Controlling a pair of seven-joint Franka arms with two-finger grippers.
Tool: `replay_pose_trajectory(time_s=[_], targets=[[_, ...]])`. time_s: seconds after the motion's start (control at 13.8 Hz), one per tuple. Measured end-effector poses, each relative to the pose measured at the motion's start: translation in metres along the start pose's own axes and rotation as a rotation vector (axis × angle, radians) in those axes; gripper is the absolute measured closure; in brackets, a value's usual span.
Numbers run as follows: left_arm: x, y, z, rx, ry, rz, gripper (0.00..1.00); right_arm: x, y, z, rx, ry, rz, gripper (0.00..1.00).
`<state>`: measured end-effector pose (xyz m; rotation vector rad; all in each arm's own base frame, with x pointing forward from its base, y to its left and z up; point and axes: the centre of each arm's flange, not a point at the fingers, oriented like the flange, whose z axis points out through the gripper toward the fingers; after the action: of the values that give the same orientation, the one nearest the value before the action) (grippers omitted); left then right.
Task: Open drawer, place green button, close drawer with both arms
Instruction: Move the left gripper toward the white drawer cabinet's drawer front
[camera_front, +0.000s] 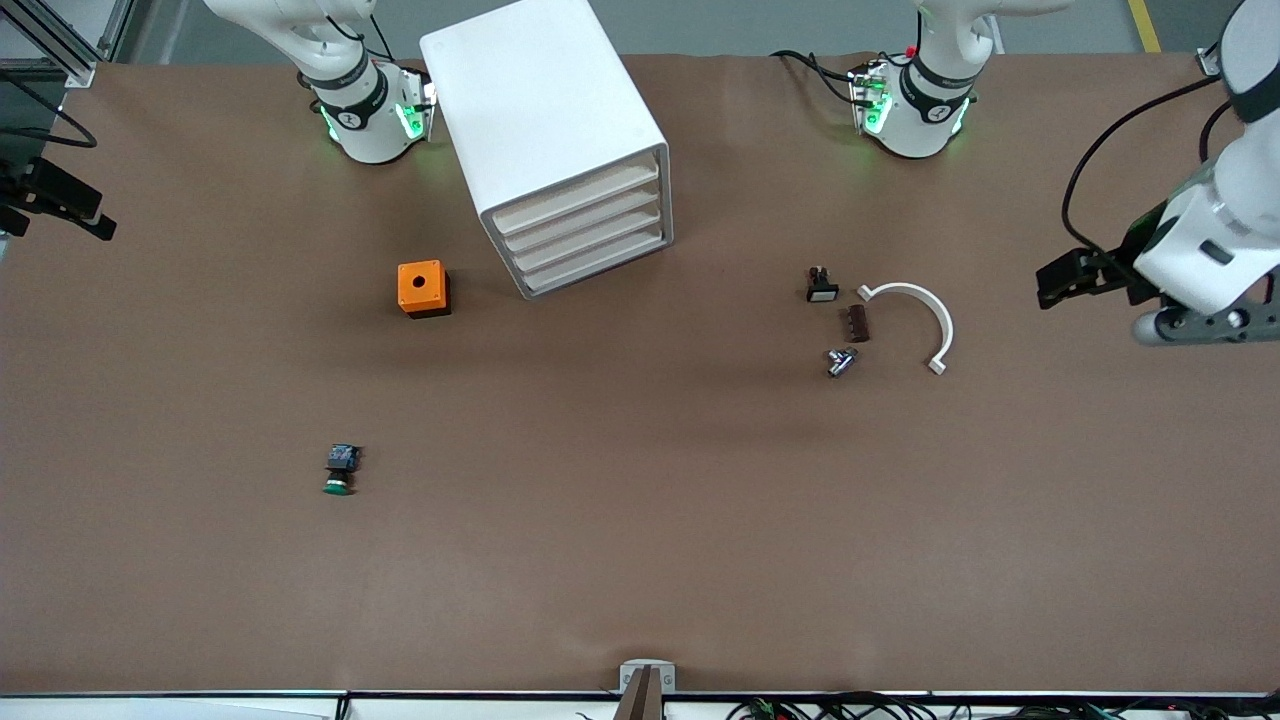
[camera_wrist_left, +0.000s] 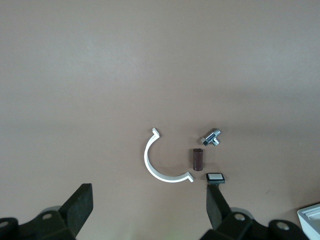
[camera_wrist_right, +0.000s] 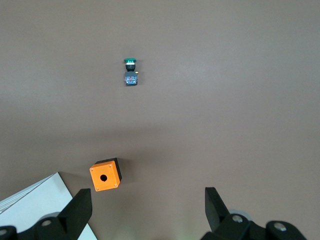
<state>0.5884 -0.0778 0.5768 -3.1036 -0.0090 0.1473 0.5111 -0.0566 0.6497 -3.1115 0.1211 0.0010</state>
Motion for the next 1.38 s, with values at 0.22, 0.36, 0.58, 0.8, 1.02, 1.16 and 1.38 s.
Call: replay_pose_trajectory(time_s=[0.22, 0.36, 0.58, 0.8, 1.02, 1.16, 1.38], targets=[[0.017, 0.016, 0.039, 0.004, -0.068, -0.012, 0.0, 0.0, 0.0, 0.0, 0.0, 0.0, 0.0, 0.0], [0.028, 0.027, 0.067, 0.01, -0.115, -0.073, 0.0, 0.0, 0.0, 0.0, 0.0, 0.003, -0.001, 0.0], [0.046, 0.053, 0.113, 0.011, -0.148, -0.14, 0.0, 0.002, 0.001, -0.001, -0.002, 0.016, -0.025, 0.0], [0.062, 0.088, 0.162, -0.016, -0.174, -0.225, 0.0, 0.002, 0.002, -0.002, -0.003, 0.021, -0.038, 0.0], [0.056, 0.151, 0.191, 0.005, -0.186, -0.327, 0.0, 0.002, 0.002, -0.002, -0.003, 0.021, -0.038, 0.0], [0.043, 0.203, 0.212, 0.033, -0.189, -0.451, 0.0, 0.002, 0.002, -0.002, -0.003, 0.02, -0.038, 0.0], [0.024, 0.266, 0.263, 0.084, -0.203, -0.65, 0.0, 0.002, 0.0, -0.001, -0.003, 0.018, -0.036, 0.0]])
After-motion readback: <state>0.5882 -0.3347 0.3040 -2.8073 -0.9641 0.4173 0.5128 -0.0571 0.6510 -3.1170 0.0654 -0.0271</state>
